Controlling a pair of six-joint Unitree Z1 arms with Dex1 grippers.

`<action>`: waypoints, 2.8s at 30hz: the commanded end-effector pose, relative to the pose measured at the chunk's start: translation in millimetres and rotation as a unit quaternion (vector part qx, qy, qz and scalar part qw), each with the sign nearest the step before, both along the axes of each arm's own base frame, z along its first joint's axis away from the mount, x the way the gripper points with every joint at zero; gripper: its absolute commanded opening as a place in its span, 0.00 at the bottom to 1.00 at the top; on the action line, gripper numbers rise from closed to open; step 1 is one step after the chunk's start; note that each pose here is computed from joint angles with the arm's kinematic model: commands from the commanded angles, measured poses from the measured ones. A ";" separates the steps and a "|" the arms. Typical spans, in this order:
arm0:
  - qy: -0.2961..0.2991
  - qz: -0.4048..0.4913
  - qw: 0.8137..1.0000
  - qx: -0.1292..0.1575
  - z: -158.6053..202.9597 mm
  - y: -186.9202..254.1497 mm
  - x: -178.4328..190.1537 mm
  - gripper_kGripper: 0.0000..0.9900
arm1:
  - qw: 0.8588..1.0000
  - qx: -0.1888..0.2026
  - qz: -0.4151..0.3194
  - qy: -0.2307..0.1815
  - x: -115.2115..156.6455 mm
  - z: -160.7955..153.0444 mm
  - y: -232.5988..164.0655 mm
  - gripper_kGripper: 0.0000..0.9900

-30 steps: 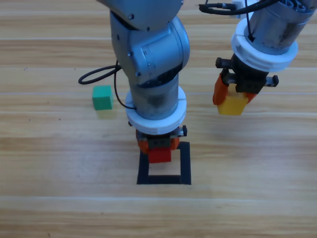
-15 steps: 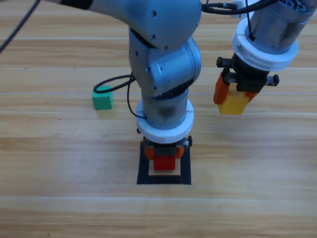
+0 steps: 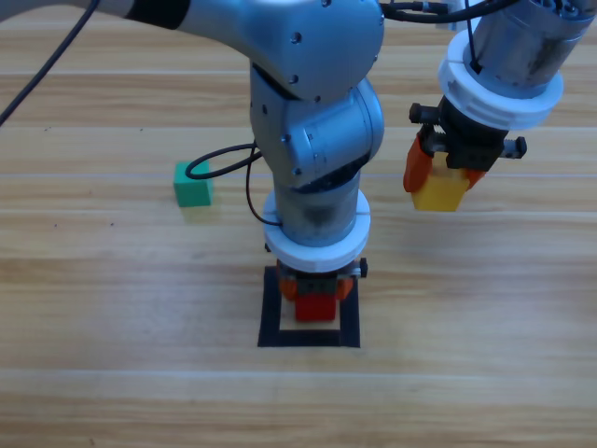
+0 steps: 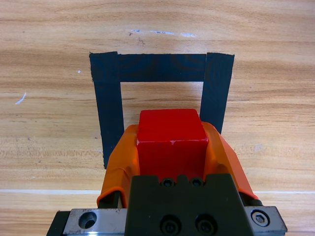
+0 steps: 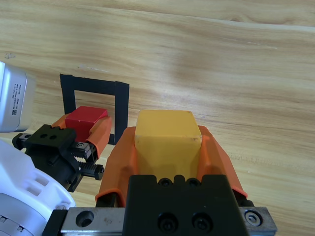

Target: Stack the blocks in the rectangular block: red at the bottom, yellow in the middle, green on top

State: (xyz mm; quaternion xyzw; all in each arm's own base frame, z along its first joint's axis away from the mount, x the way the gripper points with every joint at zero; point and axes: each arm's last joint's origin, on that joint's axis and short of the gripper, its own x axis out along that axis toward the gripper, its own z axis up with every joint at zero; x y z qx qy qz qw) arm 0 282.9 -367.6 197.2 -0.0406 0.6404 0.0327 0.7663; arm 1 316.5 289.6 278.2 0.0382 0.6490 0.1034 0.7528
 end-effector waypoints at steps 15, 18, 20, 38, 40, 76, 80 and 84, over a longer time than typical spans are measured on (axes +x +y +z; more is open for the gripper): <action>0.018 -0.006 1.000 0.019 -32.2 0.2 -2.2 0.07 | 0.999 -0.022 -0.011 0.033 17.7 -30.6 -2.0 0.00; 0.020 -0.005 1.000 0.020 -36.8 3.0 -2.6 0.07 | 0.999 -0.022 -0.011 0.033 17.7 -30.6 -1.9 0.00; 0.020 -0.004 1.000 0.021 -39.7 5.3 -1.7 0.07 | 0.999 -0.022 -0.011 0.035 17.6 -31.7 -1.9 0.00; 0.011 0.006 1.000 0.011 -29.6 11.3 0.3 0.51 | 0.999 -0.023 -0.010 0.036 17.2 -32.4 -2.1 0.00; 0.009 0.010 1.000 0.009 -25.8 12.7 -0.8 0.53 | 0.999 -0.023 -0.010 0.037 17.1 -32.8 -2.2 0.00; -0.395 -0.090 0.889 -0.214 289.2 287.2 -202.2 0.93 | 0.995 -0.077 -0.016 0.059 -36.3 -48.0 85.5 0.00; -0.402 -0.093 0.884 -0.218 288.9 296.7 -209.2 0.93 | 0.993 -0.096 -0.020 0.060 -39.7 -69.0 119.5 0.00; -0.408 -0.091 0.881 -0.223 290.4 302.9 -213.6 0.93 | 0.992 -0.108 -0.028 0.063 -35.6 -83.3 138.8 0.00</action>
